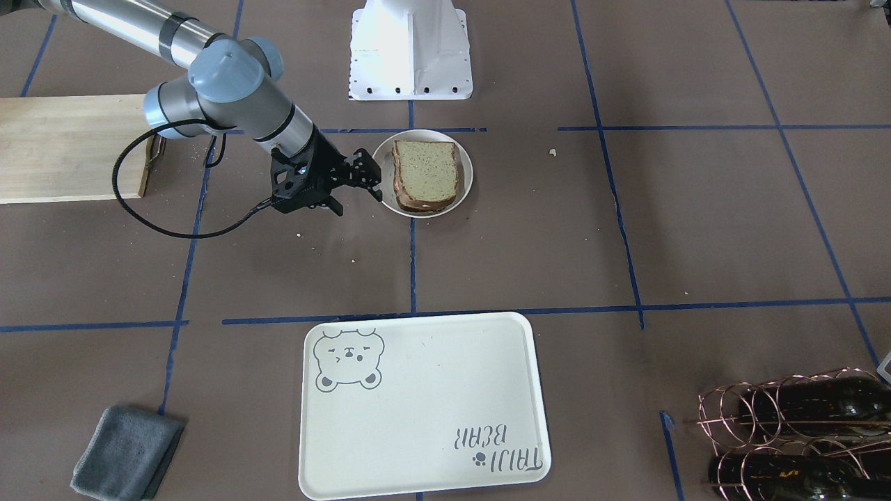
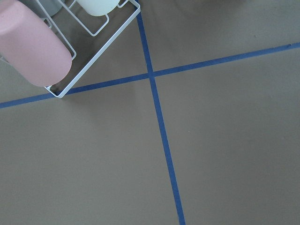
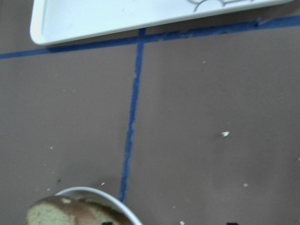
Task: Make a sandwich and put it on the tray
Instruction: 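Withdraw the right arm to rest while the left arm moves toward the plate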
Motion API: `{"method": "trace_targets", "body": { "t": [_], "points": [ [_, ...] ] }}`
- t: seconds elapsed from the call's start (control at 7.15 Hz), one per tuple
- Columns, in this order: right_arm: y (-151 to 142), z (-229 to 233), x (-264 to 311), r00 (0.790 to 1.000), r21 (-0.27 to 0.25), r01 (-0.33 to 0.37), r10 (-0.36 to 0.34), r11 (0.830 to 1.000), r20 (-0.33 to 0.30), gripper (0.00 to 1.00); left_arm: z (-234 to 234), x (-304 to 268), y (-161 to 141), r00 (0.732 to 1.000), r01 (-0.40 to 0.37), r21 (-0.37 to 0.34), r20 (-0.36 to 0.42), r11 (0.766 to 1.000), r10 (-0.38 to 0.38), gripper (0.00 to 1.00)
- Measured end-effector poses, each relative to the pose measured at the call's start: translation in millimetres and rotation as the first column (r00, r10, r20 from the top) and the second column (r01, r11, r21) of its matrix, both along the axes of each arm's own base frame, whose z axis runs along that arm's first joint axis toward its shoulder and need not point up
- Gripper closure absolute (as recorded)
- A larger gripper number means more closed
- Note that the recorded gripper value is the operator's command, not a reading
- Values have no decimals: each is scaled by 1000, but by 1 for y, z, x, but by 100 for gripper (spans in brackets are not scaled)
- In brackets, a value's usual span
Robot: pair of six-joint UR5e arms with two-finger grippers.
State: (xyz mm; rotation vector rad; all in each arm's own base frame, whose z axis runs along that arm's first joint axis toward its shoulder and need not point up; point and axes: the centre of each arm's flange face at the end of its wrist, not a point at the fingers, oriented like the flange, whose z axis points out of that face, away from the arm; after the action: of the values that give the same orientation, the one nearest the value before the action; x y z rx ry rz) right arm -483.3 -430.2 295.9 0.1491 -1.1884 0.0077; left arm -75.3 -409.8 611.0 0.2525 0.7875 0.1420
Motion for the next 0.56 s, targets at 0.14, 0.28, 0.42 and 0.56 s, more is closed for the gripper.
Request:
{"method": "trace_targets", "body": {
  "t": [0.14,0.28,0.42,0.56],
  "points": [
    [-20,19,27,999,12,5,-4,1000,-54,0,-11,0,-12,1000,2,23,0,1000,-2,0],
    [-37,49,62,994,40,30,-26,999,-107,0,-32,-1,-36,1000,4,72,-2,997,-4,0],
    [-52,83,105,988,66,61,-51,996,-147,0,-57,0,-59,1000,2,130,-3,992,-2,0],
    [-62,121,151,980,93,94,-76,991,-185,0,-76,4,-73,1000,-8,191,-7,982,10,0]
  ]
}}
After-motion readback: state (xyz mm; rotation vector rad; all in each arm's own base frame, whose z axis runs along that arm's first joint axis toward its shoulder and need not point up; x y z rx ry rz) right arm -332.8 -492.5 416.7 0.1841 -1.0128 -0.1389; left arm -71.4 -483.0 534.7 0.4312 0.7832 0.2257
